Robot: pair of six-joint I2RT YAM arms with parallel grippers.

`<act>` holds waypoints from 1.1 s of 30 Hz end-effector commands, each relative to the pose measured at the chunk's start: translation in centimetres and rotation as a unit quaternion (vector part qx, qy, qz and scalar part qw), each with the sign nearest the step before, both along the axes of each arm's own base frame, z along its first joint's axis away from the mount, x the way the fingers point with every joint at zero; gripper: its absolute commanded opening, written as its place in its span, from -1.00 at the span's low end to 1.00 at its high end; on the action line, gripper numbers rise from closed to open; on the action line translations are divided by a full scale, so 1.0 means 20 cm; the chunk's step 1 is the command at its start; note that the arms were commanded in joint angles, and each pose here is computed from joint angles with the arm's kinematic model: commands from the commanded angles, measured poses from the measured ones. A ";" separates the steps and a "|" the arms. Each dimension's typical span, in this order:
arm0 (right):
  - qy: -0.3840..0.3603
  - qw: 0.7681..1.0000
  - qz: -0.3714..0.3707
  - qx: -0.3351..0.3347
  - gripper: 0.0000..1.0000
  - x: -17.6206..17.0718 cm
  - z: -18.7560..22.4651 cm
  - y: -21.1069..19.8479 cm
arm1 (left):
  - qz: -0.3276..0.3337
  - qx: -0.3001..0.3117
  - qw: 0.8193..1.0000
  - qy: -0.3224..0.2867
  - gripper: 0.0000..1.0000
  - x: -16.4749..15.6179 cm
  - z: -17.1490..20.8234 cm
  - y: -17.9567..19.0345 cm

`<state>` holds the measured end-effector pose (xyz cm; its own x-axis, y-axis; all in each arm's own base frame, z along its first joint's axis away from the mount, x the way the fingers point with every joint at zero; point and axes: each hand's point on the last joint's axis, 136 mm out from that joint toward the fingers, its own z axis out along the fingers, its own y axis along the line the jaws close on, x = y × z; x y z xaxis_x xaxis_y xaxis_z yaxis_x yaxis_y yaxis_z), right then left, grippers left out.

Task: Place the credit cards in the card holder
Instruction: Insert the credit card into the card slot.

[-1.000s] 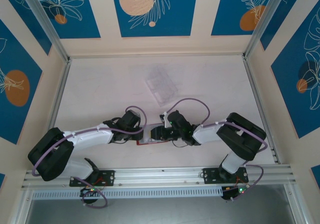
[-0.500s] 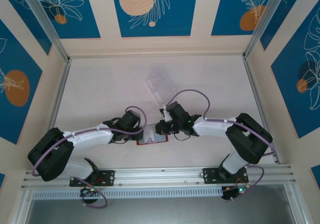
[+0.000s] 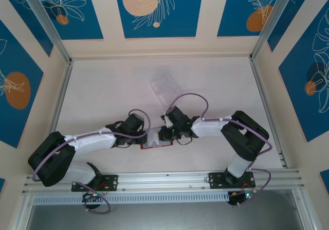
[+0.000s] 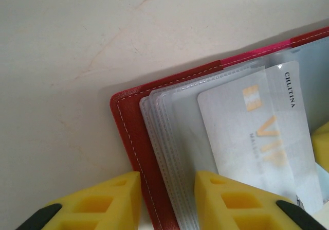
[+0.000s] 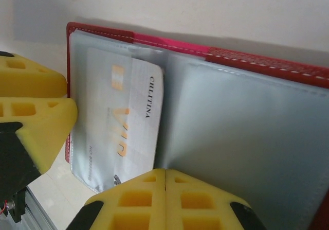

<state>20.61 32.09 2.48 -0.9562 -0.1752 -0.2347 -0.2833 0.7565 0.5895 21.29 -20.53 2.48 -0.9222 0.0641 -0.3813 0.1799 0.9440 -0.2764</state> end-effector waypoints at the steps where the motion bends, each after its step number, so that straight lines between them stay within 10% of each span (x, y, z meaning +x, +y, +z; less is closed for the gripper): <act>1: -0.007 1.000 0.018 0.013 -1.00 0.00 0.05 0.06 | -0.002 0.046 0.998 0.040 -0.36 -0.11 -0.12 0.10; 22: -0.012 1.000 0.017 0.015 -0.65 0.00 0.04 0.17 | -0.002 0.040 0.999 0.035 -0.36 -0.11 -0.10 0.09; 33: 0.018 1.000 0.007 -0.005 -0.82 0.00 -0.04 0.13 | 0.006 -0.025 1.000 0.014 -0.30 -0.10 0.09 0.04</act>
